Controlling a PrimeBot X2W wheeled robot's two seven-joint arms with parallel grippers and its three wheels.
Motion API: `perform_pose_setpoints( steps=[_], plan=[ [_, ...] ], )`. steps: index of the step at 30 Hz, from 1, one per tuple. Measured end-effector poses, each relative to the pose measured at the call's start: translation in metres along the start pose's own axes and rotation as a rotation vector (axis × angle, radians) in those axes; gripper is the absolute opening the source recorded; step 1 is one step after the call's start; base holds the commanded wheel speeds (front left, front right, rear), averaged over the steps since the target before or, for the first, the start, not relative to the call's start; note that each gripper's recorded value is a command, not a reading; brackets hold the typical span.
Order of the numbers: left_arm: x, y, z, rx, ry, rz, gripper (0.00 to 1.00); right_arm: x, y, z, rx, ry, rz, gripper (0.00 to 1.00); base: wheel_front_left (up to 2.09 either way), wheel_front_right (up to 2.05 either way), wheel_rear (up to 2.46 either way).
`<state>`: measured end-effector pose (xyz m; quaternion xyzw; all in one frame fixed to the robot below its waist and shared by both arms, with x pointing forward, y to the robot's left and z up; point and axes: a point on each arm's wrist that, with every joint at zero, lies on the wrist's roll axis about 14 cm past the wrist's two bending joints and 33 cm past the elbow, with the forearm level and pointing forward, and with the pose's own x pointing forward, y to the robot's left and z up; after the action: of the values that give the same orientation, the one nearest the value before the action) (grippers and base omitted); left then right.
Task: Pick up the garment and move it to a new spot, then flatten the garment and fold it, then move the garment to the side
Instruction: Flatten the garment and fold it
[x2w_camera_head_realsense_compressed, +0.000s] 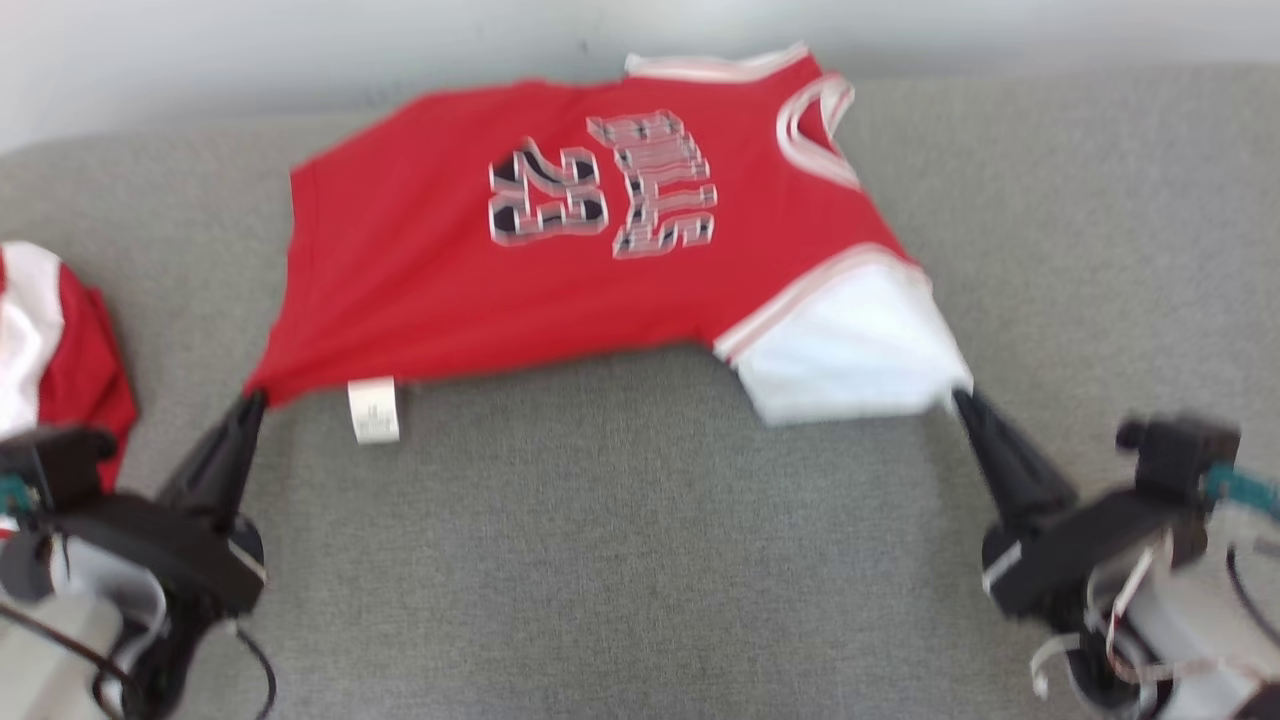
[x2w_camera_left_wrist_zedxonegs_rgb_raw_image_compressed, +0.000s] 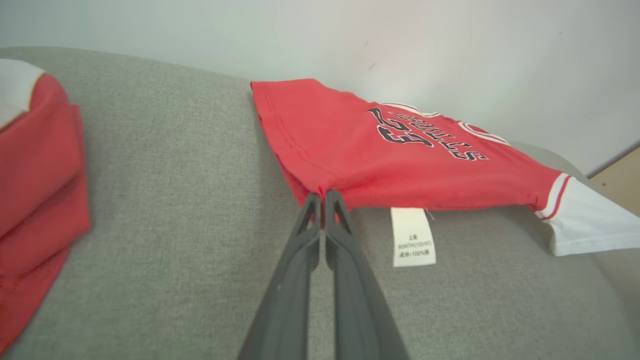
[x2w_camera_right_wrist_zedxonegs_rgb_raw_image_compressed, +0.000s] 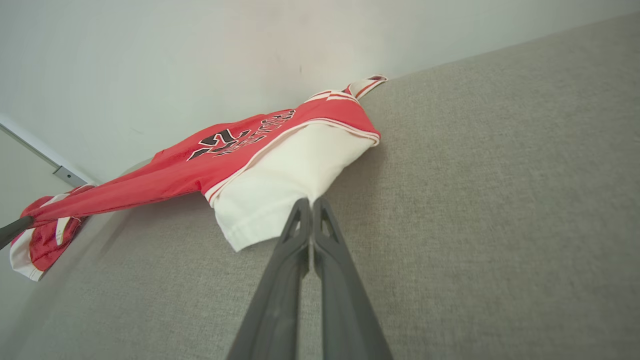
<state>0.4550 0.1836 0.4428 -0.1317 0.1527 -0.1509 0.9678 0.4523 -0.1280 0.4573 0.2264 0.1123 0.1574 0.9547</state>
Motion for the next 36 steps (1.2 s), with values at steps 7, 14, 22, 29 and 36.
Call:
perform_pose_setpoints(
  steps=[7,14,22,29,36],
  plan=[
    [-0.035,-0.008,-0.012,0.005,0.003,0.028,0.0,-0.04,0.002,0.009,0.06,-0.055,-0.043,0.0,0.0,0.0,0.0],
    [-0.072,-0.019,-0.034,0.026,0.03,0.04,0.0,-0.084,0.006,-0.004,0.006,-0.004,-0.055,0.0,0.0,0.0,0.0],
    [-0.104,-0.037,-0.063,0.08,0.081,0.029,0.0,-0.135,-0.002,-0.037,-0.022,0.11,-0.126,0.0,0.0,0.0,0.0],
    [-0.113,-0.049,-0.08,0.104,0.11,0.032,0.0,-0.154,-0.004,-0.065,-0.076,0.217,-0.143,0.0,0.0,0.0,0.0],
    [-0.113,-0.055,-0.088,0.101,0.143,0.027,0.0,-0.158,-0.005,-0.078,-0.081,0.281,-0.153,0.0,0.0,0.0,0.0]
  ],
)
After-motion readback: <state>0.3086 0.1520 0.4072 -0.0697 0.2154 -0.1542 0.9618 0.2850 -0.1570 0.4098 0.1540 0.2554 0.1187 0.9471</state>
